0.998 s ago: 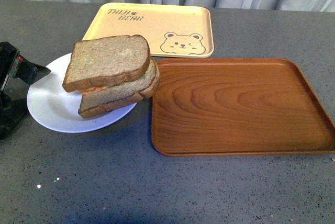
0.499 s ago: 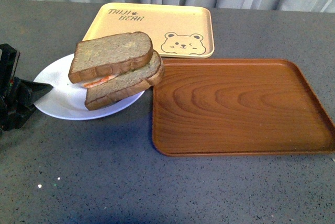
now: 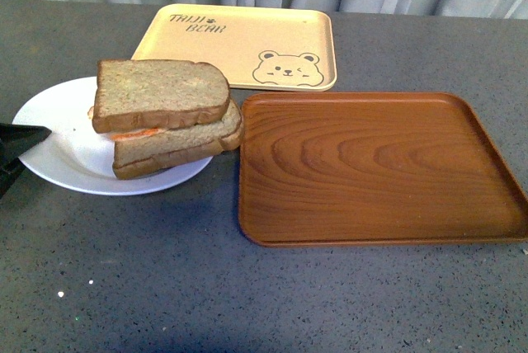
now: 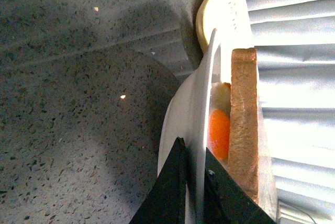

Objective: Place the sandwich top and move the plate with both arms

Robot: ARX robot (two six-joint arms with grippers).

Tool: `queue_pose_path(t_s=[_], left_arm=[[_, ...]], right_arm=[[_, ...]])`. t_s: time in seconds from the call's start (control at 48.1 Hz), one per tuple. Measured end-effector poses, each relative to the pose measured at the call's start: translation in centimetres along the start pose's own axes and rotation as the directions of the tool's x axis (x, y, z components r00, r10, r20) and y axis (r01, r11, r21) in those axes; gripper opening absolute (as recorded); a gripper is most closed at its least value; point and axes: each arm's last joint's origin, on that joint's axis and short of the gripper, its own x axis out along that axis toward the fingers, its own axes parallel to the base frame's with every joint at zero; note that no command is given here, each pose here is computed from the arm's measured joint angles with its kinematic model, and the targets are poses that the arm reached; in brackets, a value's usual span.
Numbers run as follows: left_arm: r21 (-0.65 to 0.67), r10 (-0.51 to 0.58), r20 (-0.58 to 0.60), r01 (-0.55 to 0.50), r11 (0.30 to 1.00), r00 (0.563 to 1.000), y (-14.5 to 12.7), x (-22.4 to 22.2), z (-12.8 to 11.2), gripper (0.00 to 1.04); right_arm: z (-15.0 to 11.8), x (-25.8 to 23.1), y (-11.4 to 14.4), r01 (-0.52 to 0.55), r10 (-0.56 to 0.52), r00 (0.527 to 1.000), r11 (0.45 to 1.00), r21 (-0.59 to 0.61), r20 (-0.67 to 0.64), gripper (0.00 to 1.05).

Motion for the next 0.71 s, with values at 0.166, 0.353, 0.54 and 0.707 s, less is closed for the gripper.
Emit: queue_pose_path(t_s=[0.166,0.353,0.54,0.707], left_arm=[[-0.007,-0.023,0.0,0.023,1.0,1.0,-1.4,0.6,0.5,0.02],[0.007,-0.075,-0.017,0.075,0.997,0.997,-4.4,3.5,1.4,0.02],[0.041,-0.128,-0.054,0.131,0.991,0.99,-8.3,8.3,1.8,0.02],[0.038,-0.133,-0.091,0.137,0.99,0.987,-9.6,12.1,1.3,0.02]], right_arm=[[0.0,0.0,0.0,0.0,0.0,1.0,1.0,0.0,0.0,0.96],[0.0,0.0,0.0,0.0,0.0,1.0,1.0,0.0,0.0,0.96],[0.0,0.0,0.0,0.0,0.0,1.0,1.0,0.0,0.0,0.96],[0.0,0.0,0.0,0.0,0.0,1.0,1.0,0.0,0.0,0.96]])
